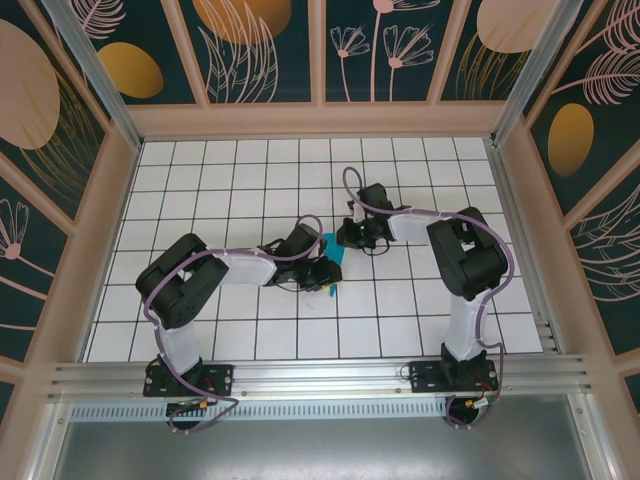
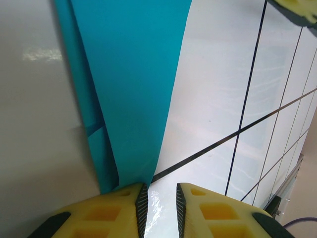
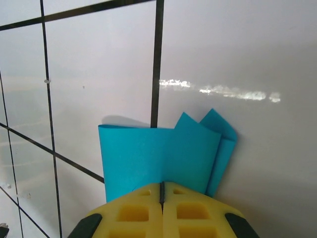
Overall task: Fold a paper plane with a square sheet of paper (fold left side to right side)
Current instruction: Fold the wing for the fifth time at the center of the table.
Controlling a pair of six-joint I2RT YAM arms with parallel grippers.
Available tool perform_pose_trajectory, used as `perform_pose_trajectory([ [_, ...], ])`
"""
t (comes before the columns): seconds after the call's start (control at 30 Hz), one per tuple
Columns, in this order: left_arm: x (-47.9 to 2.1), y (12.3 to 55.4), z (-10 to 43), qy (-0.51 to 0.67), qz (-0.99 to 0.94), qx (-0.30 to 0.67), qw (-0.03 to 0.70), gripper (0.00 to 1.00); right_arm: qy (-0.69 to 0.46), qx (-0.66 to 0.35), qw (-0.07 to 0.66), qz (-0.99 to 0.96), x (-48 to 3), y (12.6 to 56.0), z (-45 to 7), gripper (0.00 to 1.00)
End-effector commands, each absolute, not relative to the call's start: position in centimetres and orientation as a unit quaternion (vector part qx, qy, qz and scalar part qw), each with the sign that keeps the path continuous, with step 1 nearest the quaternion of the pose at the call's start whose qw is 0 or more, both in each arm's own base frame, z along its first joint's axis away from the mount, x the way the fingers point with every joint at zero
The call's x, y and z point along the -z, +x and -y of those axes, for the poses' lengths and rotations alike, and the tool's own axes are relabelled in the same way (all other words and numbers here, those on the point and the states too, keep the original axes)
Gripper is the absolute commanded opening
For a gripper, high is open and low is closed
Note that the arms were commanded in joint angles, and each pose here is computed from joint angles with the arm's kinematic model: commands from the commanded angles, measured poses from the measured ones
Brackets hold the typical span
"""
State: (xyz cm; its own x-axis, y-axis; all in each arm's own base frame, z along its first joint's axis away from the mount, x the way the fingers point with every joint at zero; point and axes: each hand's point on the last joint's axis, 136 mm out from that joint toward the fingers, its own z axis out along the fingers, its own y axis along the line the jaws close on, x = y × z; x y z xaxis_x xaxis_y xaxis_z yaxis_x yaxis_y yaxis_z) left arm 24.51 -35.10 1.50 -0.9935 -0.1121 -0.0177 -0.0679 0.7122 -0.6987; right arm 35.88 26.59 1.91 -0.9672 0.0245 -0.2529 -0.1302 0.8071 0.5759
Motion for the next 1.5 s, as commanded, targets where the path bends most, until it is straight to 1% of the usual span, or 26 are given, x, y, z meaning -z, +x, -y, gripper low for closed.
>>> perform_pose_trajectory([
  [0.0, 5.2, 21.1, 30.3, -0.074, -0.964, 0.253, -0.023, 0.27, -0.008, -0.250, 0.180, -0.951, -1.1, 39.8, -23.6, 0.07],
  [0.7, 5.1, 21.0, 30.3, -0.076, -0.964, 0.255, -0.022, 0.27, 0.009, -0.223, 0.202, -0.954, -0.6, 44.5, -21.4, 0.07],
  [0.8, 5.1, 21.0, 30.3, -0.076, -0.963, 0.256, -0.022, 0.27, 0.011, -0.223, 0.216, -0.950, -1.7, 45.3, -20.7, 0.07],
  [0.93, 5.0, 21.1, 30.4, -0.075, -0.963, 0.257, -0.020, 0.27, 0.004, -0.223, 0.247, -0.943, -4.8, 45.9, -20.0, 0.08],
  [1.03, 4.8, 21.3, 30.4, -0.075, -0.963, 0.258, -0.017, 0.27, -0.005, -0.233, 0.261, -0.937, -7.1, 45.2, -20.1, 0.09],
  [1.17, 4.7, 21.4, 30.5, -0.074, -0.963, 0.259, -0.015, 0.27, -0.027, -0.267, 0.253, -0.929, -8.9, 42.0, -21.8, 0.09],
  [1.33, 4.6, 21.5, 30.6, -0.073, -0.963, 0.259, -0.014, 0.27, -0.042, -0.353, 0.206, -0.912, -8.5, 37.0, -26.1, 0.10],
  [1.4, 4.6, 21.5, 30.6, -0.072, -0.963, 0.259, -0.014, 0.27, -0.042, -0.377, 0.186, -0.906, -7.8, 36.2, -27.5, 0.10],
  [1.47, 4.4, 21.6, 30.7, -0.071, -0.963, 0.261, -0.012, 0.27, -0.041, -0.372, 0.168, -0.912, -6.5, 35.9, -28.2, 0.10],
])
